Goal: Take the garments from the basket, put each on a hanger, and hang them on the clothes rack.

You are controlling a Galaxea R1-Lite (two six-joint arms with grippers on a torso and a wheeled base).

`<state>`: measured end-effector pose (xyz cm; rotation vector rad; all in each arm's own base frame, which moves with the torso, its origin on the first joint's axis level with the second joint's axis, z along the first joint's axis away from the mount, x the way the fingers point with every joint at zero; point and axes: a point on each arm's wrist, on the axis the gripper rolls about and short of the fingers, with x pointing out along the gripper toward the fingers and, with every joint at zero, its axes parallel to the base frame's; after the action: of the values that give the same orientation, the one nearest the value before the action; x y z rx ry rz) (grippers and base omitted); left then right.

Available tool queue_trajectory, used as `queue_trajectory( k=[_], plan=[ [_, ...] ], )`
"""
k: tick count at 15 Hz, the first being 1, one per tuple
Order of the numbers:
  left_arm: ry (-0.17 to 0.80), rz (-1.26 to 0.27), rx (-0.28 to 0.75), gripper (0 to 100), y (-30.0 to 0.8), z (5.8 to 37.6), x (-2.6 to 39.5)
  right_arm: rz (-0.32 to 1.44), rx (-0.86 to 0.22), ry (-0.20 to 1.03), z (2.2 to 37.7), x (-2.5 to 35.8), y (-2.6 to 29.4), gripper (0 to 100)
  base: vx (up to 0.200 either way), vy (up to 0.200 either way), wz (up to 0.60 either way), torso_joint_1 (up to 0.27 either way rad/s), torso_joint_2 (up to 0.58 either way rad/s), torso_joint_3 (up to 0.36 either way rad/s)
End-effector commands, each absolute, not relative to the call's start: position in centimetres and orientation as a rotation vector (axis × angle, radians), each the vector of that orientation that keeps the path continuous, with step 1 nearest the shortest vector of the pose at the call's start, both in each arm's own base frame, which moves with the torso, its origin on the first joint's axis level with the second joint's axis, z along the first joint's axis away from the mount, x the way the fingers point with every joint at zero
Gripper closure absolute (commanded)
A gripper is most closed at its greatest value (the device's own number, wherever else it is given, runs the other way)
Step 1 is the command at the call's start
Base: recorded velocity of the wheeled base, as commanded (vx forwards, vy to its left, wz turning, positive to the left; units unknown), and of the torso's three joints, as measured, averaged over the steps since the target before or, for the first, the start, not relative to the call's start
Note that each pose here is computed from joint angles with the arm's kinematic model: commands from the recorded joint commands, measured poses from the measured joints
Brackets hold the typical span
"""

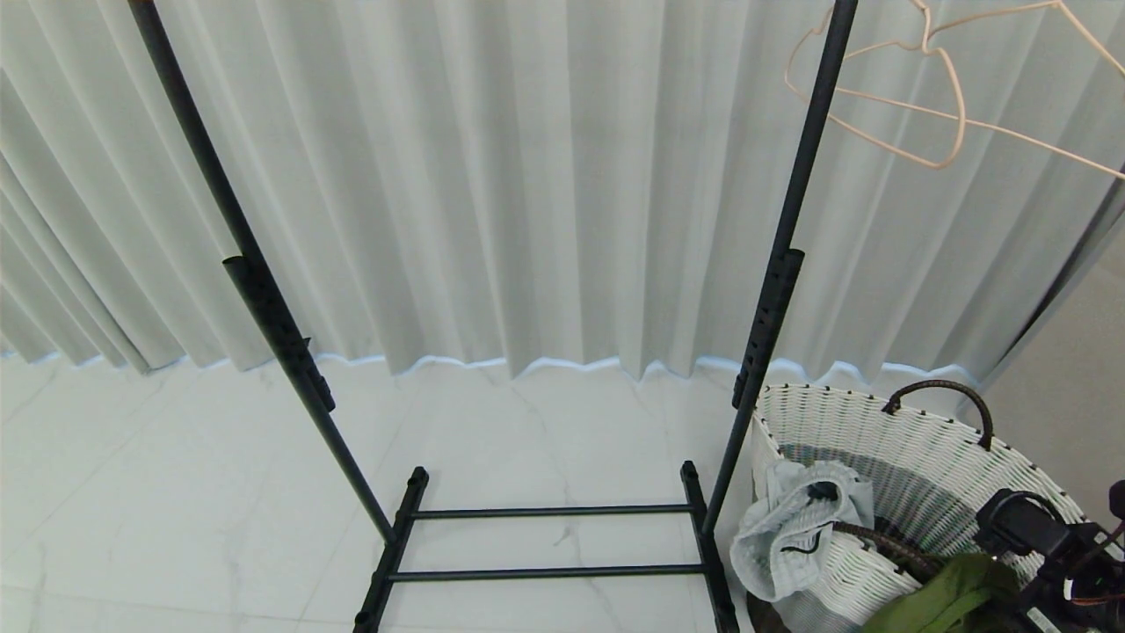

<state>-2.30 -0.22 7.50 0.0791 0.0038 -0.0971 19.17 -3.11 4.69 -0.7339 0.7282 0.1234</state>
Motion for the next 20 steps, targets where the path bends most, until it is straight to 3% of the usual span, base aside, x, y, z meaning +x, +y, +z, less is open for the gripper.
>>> queue_trajectory(
  k=[1, 6, 7, 14, 17, 20],
  plan=[
    [0.004, -0.097, 0.079, 0, -0.2, 7.5, -2.3, 0.116, -0.737, 0.714, 4.4, 19.7, -3.2, 0, 0.000, 0.000, 0.00, 0.000, 0.00, 0.000],
    [0.004, -0.097, 0.081, 0, -0.2, 7.5, -2.3, 0.095, -0.743, 0.656, 4.9, 19.4, -3.1, 0, 0.000, 0.000, 0.00, 0.000, 0.00, 0.000],
    [0.004, -0.097, 0.079, 0, -0.2, 7.5, -2.3, 0.091, -0.744, 0.647, 5.0, 19.3, -3.1, 100, 0.000, 0.000, 0.00, 0.000, 0.00, 0.000],
    [0.004, -0.097, 0.079, 0, -0.2, 7.5, -2.3, 0.045, -0.764, 0.548, 8.2, 17.1, -2.7, 100, 0.000, 0.000, 0.00, 0.000, 0.00, 0.000],
    [0.004, -0.097, 0.079, 0, -0.2, 7.5, -2.3, 0.068, -0.735, 0.605, 14.4, 16.4, -2.6, 100, 0.000, 0.000, 0.00, 0.000, 0.00, 0.000],
    [0.004, -0.097, 0.079, 0, -0.2, 7.5, -2.3, 0.120, -0.577, 0.754, 21.8, 12.7, -1.6, 100, 0.000, 0.000, 0.00, 0.000, 0.00, 0.000]
  ],
)
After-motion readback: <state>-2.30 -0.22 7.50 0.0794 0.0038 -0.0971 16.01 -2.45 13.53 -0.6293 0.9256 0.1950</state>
